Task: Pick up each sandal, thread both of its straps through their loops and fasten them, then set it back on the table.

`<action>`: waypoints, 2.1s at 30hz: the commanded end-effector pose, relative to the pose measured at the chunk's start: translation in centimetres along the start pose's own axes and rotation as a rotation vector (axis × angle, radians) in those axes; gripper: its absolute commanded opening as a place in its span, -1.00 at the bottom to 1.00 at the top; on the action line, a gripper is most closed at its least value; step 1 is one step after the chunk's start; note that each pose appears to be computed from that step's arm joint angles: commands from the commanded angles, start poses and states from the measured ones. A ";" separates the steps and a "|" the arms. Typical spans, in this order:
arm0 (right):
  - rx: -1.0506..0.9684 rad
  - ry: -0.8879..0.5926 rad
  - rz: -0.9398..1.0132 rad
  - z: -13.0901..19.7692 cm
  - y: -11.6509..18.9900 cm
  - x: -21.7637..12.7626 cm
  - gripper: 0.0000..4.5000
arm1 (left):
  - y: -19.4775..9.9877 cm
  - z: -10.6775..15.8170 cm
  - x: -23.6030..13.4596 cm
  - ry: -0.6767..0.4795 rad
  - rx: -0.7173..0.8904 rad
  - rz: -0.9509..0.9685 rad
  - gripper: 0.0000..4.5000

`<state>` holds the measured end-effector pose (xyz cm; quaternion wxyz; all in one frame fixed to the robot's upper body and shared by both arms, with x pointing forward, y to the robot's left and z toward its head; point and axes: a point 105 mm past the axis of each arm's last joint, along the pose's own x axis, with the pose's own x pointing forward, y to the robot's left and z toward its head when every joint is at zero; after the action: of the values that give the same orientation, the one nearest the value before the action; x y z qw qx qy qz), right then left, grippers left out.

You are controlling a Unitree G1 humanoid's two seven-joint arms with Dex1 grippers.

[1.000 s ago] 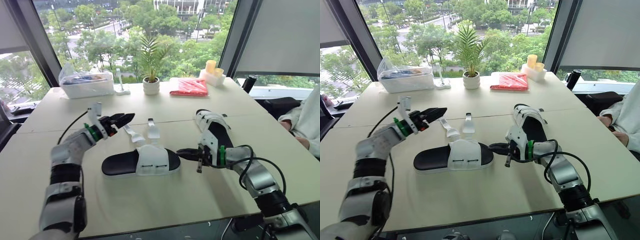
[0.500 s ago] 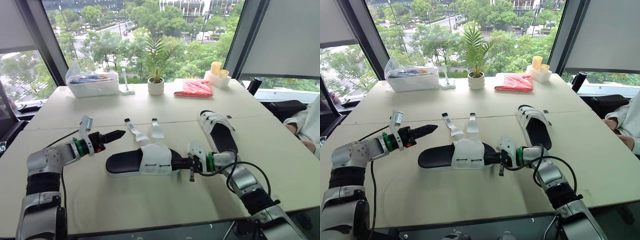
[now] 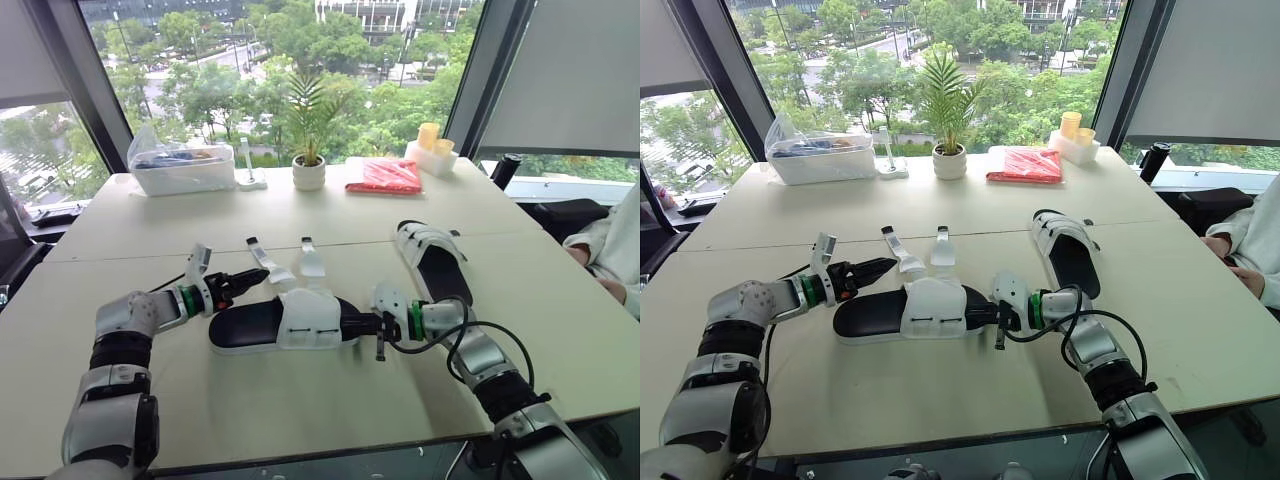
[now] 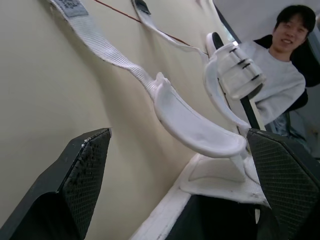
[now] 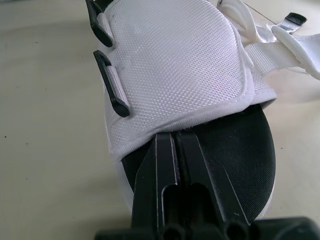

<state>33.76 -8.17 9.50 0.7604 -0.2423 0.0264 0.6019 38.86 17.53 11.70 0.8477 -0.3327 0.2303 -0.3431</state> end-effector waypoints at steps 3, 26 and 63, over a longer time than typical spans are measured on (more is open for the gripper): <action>-0.021 0.036 0.111 -0.3 0.9 1.9 -0.98 | -0.9 0.8 0.7 -0.012 0.015 -0.035 1.00; -0.034 0.091 0.243 -0.6 0.9 2.3 -0.98 | -0.1 1.3 6.1 -0.257 -0.255 0.010 1.00; -0.067 0.105 0.238 -0.6 0.7 2.6 -1.00 | -13.1 5.9 2.6 -0.227 0.269 -0.601 -0.98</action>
<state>34.60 -6.03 9.69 0.6901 -0.2875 0.0417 0.6629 40.69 11.97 21.93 0.7902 -0.3496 0.0112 -0.5032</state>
